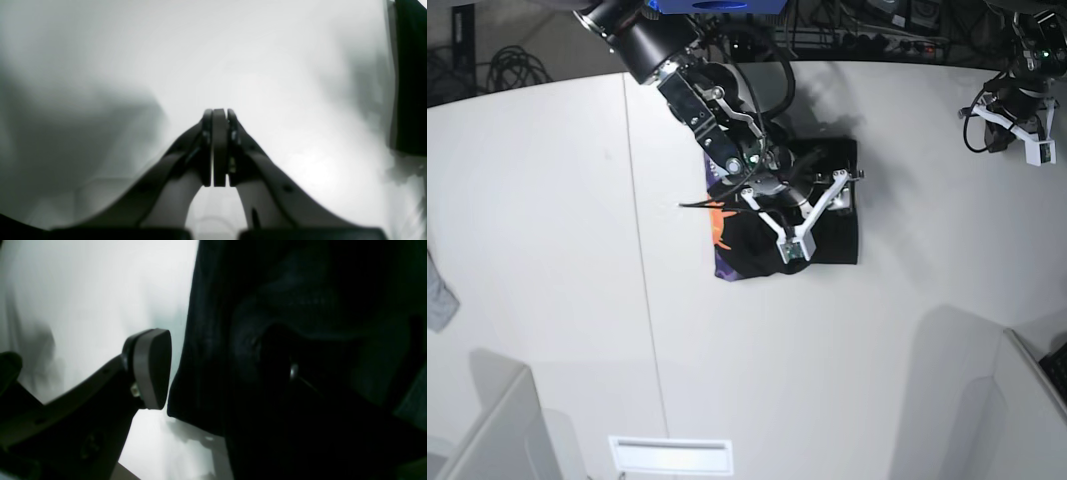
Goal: Fold the T-shirt properly
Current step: 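Press and smooth the folded bundle with the right gripper, then withdraw, then grasp the edge of the folded bundle with the left gripper, then rotate the folded bundle with the left gripper so the print faces away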
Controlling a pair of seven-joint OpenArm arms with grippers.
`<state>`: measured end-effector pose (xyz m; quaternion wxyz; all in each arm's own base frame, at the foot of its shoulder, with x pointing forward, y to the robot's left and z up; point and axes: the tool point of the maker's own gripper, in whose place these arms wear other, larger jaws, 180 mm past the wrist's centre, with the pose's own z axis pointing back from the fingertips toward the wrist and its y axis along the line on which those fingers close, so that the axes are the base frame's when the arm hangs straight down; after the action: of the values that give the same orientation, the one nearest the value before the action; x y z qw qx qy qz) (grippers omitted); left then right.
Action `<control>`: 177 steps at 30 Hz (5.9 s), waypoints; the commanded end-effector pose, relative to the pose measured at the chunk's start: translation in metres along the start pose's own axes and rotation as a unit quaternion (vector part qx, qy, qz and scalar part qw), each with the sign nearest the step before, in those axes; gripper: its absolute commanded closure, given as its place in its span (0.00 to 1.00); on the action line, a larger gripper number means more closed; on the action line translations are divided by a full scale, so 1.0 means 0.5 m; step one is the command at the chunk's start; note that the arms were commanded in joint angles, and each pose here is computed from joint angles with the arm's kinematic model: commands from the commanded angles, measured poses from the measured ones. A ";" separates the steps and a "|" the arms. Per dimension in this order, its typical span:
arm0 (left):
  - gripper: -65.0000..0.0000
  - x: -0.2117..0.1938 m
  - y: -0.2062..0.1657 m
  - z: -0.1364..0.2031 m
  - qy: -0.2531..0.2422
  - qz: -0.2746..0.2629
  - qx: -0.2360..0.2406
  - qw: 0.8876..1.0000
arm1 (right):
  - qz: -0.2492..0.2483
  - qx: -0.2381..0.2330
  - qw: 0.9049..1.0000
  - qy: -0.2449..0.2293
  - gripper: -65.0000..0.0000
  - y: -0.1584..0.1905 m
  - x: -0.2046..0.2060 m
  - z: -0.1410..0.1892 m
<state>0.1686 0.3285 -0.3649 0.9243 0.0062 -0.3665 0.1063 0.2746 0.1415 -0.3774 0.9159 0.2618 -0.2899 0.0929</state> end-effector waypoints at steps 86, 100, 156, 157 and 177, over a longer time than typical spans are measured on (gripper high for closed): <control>0.79 -0.017 -0.386 -0.208 0.038 0.055 -0.234 0.970 | -0.067 -0.161 0.976 -0.131 1.00 -0.383 0.034 0.265; 1.00 -0.063 -0.421 -0.195 0.116 -0.140 -0.277 0.943 | -0.146 -0.251 0.948 -0.130 1.00 -0.516 -0.045 0.354; 1.00 0.008 -0.735 -0.156 0.007 -0.772 -0.332 0.542 | -0.316 -0.260 0.903 -0.135 1.00 -0.592 -0.180 0.462; 1.00 0.014 -0.744 -0.156 0.000 -0.773 -0.328 0.543 | -0.318 -0.260 0.902 -0.133 1.00 -0.595 -0.184 0.459; 1.00 0.048 -0.774 -0.185 -0.006 -0.765 -0.305 0.567 | -0.339 -0.261 0.896 -0.118 1.00 -0.616 -0.203 0.430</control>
<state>0.3140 -0.0299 -0.4055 0.6109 -0.0039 -0.2209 -0.7602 0.1803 -0.2325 -0.4265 0.8890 0.1069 -0.2847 -0.3425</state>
